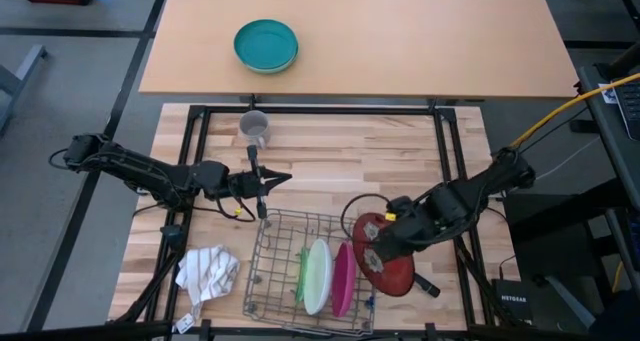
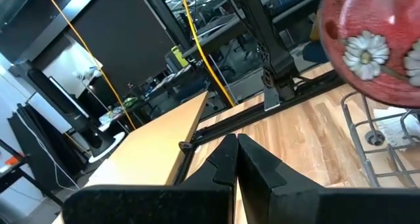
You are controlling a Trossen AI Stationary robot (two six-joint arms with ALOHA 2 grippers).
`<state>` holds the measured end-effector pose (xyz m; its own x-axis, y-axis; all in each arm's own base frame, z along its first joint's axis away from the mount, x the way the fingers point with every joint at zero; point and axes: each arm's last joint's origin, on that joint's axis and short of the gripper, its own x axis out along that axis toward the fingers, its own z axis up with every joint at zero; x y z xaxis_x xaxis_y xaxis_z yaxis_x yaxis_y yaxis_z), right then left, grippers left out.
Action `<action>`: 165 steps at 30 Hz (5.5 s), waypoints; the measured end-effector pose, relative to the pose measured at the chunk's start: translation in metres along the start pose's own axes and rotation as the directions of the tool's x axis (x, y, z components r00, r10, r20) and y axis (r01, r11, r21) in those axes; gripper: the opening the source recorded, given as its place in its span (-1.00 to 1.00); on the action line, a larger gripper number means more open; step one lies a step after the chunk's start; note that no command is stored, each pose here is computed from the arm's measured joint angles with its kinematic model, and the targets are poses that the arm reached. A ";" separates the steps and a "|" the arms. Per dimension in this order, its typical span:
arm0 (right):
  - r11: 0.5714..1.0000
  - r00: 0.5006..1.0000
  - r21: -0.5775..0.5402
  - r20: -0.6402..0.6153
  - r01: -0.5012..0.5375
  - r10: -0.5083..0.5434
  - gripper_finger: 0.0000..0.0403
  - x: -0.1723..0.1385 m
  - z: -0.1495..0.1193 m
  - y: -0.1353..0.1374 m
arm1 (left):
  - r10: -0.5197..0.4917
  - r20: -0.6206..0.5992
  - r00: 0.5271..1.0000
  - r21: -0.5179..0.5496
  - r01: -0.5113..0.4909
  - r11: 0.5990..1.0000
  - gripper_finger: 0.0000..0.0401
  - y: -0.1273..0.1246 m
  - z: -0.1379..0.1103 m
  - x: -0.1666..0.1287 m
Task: Sort dishes
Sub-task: Put the red plate into the dish rack
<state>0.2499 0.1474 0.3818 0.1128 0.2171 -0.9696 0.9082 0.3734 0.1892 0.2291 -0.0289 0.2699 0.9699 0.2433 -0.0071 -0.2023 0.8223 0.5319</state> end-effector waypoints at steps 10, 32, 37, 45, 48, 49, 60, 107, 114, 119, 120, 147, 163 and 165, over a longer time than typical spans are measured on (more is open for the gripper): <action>0.996 0.999 0.082 -0.043 0.027 -0.024 -0.82 0.010 0.000 0.008 | 0.000 0.000 1.000 0.088 0.000 0.996 -0.99 0.000 0.000 0.000; 0.997 1.000 0.068 -0.008 0.029 -0.029 -0.82 0.038 0.001 0.031 | -0.296 0.269 0.917 0.060 0.291 0.955 -0.99 -0.006 0.012 -0.003; 0.998 1.000 0.064 0.003 0.027 -0.027 -0.82 0.039 0.002 0.032 | -0.354 0.204 0.913 0.075 0.346 0.935 -0.99 -0.011 0.005 -0.003; 0.998 0.998 0.062 0.058 0.014 -0.017 -0.82 0.040 0.003 0.033 | -0.594 0.160 0.788 0.075 0.590 0.804 -0.99 -0.023 -0.006 -0.007; 0.998 0.995 0.059 0.094 0.014 -0.020 -0.82 0.040 0.004 0.033 | -0.648 0.150 0.746 0.071 0.646 0.760 -0.99 -0.026 -0.009 -0.009; 0.998 0.994 0.057 0.107 0.018 -0.024 -0.82 0.041 0.005 0.033 | -0.654 0.146 0.742 0.070 0.652 0.755 -0.99 -0.027 -0.010 -0.009; 0.998 0.979 0.042 0.197 0.042 -0.050 -0.82 0.049 0.011 0.037 | -0.612 0.115 0.783 0.181 0.589 0.788 -0.99 -0.023 -0.012 -0.007; 0.991 0.919 -0.009 0.375 0.131 -0.118 -0.76 0.066 0.049 0.049 | -0.446 -0.031 0.895 0.005 0.446 0.895 -0.99 0.019 -0.042 0.009; 0.991 0.913 -0.019 0.392 0.134 -0.116 -0.75 0.073 0.051 0.053 | -0.446 -0.031 0.895 0.005 0.446 0.895 -0.99 0.019 -0.042 0.009; 0.991 0.904 -0.024 0.412 0.131 -0.110 -0.62 0.074 0.051 0.054 | -0.446 -0.030 0.894 0.005 0.447 0.895 -0.99 0.019 -0.042 0.009; 0.991 0.899 -0.025 0.423 0.133 -0.110 -0.61 0.074 0.052 0.055 | -0.447 -0.030 0.894 0.006 0.447 0.894 -0.99 0.018 -0.042 0.009; 0.976 0.830 -0.147 0.555 0.159 -0.052 -0.56 0.078 0.056 0.063 | -0.456 -0.037 0.889 0.004 0.456 0.890 -0.99 0.017 -0.042 0.009; 0.976 0.887 -0.190 0.462 0.109 -0.008 -0.19 0.077 0.066 0.068 | -0.464 -0.052 0.884 0.000 0.465 0.885 -0.99 0.016 -0.044 0.008; 0.976 0.886 -0.185 0.464 0.115 -0.016 -0.10 0.076 0.068 0.068 | -0.465 -0.053 0.884 0.000 0.465 0.885 -0.99 0.016 -0.044 0.008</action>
<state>0.3473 0.1278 0.3099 0.2724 -0.2326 -0.9336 0.8247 0.5562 0.1021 0.2279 0.0091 0.2413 0.9442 -0.1399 -0.2980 0.2722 0.8411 0.4673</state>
